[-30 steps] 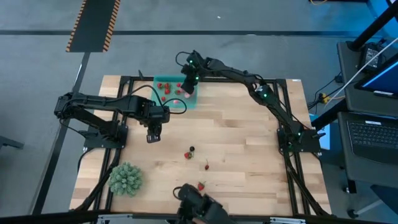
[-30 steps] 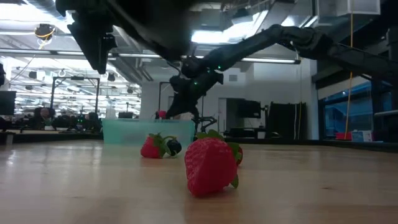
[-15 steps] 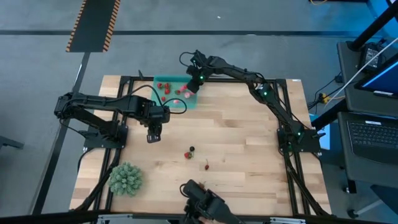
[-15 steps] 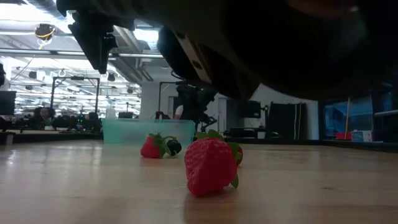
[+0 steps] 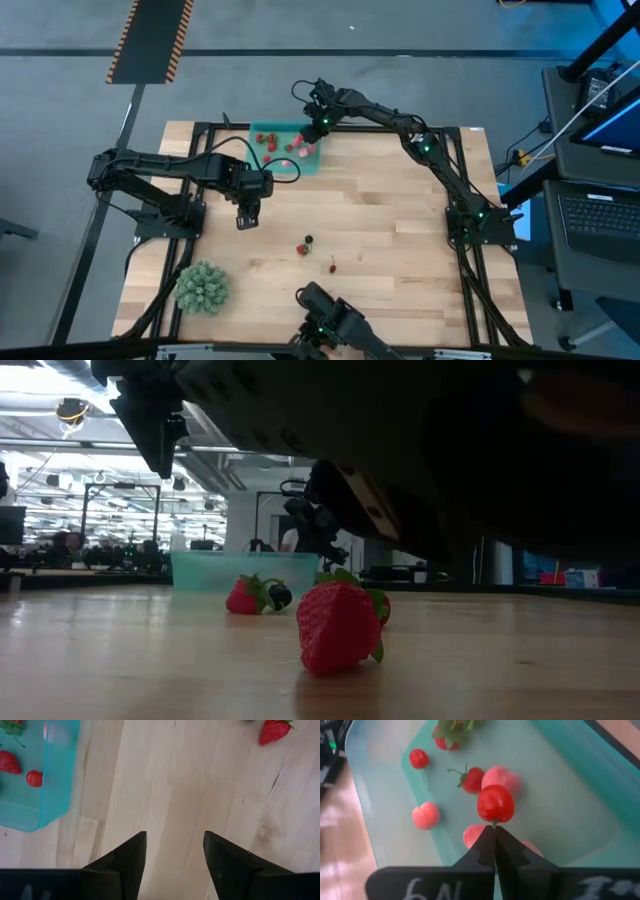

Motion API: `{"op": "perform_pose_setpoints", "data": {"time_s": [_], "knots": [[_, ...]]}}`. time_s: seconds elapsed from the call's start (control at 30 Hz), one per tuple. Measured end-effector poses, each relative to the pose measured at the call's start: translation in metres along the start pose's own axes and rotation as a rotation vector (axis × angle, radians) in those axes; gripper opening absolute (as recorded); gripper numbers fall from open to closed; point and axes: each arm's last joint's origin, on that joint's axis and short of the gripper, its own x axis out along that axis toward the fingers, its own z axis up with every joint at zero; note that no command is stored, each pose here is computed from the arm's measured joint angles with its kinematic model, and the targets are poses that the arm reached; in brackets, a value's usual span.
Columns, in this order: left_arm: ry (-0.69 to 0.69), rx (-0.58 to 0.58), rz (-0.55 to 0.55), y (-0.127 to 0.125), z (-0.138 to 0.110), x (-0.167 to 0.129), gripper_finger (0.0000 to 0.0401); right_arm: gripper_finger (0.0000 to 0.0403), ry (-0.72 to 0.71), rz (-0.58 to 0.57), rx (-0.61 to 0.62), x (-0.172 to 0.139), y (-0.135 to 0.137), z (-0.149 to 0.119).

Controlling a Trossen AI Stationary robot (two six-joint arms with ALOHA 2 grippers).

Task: Pick and placing Produce into tupperware
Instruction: Put the red cherry into the blue bin, then adjust the blue bin on the table

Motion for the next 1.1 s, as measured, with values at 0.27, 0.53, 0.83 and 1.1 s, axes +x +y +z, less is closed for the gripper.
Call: {"op": "perform_pose_setpoints", "data": {"time_s": [0.27, 0.53, 0.83, 1.1], "knots": [[0.000, 0.000, 0.000, 0.000, 0.000, 0.000, 0.0190, 0.0012, -0.005, -0.001, -0.041, 0.003, 0.004, 0.000], [0.000, -0.015, 0.000, 0.000, 0.000, 0.000, 0.0190, 0.0046, -0.039, 0.015, -0.072, 0.008, 0.011, 0.003], [0.001, -0.042, 0.000, 0.000, 0.000, 0.000, 0.0190, 0.0092, -0.059, 0.030, -0.115, 0.003, 0.015, 0.007], [0.004, -0.043, 0.001, 0.000, 0.000, 0.000, 0.0190, 0.0096, -0.077, 0.089, -0.392, -0.026, 0.072, 0.007]]}}
